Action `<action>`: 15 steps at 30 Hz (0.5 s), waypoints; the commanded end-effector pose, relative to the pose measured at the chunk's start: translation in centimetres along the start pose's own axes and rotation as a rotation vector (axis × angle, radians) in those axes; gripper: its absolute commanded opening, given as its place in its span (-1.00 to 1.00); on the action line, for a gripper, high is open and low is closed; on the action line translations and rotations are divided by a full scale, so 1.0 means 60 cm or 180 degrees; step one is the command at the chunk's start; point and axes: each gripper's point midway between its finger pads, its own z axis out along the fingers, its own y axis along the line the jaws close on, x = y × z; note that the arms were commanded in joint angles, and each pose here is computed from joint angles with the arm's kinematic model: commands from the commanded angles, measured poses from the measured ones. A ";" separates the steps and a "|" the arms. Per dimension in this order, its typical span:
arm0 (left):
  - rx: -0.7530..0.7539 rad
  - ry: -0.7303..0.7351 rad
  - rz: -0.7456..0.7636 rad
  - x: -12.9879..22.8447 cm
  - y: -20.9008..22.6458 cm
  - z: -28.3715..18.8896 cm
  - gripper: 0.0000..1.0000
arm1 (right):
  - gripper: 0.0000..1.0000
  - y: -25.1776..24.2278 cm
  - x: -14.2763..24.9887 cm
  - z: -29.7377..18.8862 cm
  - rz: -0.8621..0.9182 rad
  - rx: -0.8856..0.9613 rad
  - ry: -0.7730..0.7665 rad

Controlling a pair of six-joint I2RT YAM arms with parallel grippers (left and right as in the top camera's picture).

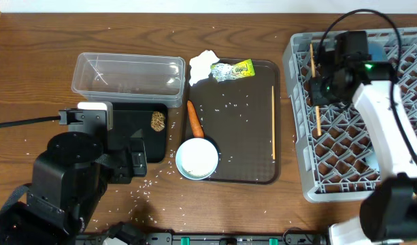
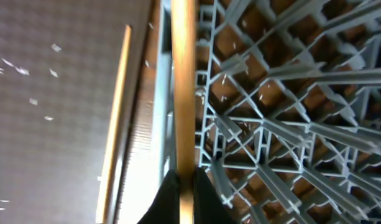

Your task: Sort waste into correct bins and load items into the dishwasher rack

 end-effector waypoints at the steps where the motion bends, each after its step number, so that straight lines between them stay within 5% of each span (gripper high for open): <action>1: -0.0041 -0.0030 -0.0029 -0.004 0.005 -0.002 0.96 | -0.47 0.016 0.007 0.016 -0.0156 -0.0062 0.0090; 7: -0.0041 -0.0030 -0.0029 -0.004 0.005 -0.002 0.96 | -0.32 0.150 0.005 -0.009 -0.0360 -0.0870 0.0002; 15: -0.0041 -0.0030 -0.0029 -0.004 0.005 -0.002 0.96 | -0.30 0.197 0.047 0.043 0.0150 -0.0186 0.0293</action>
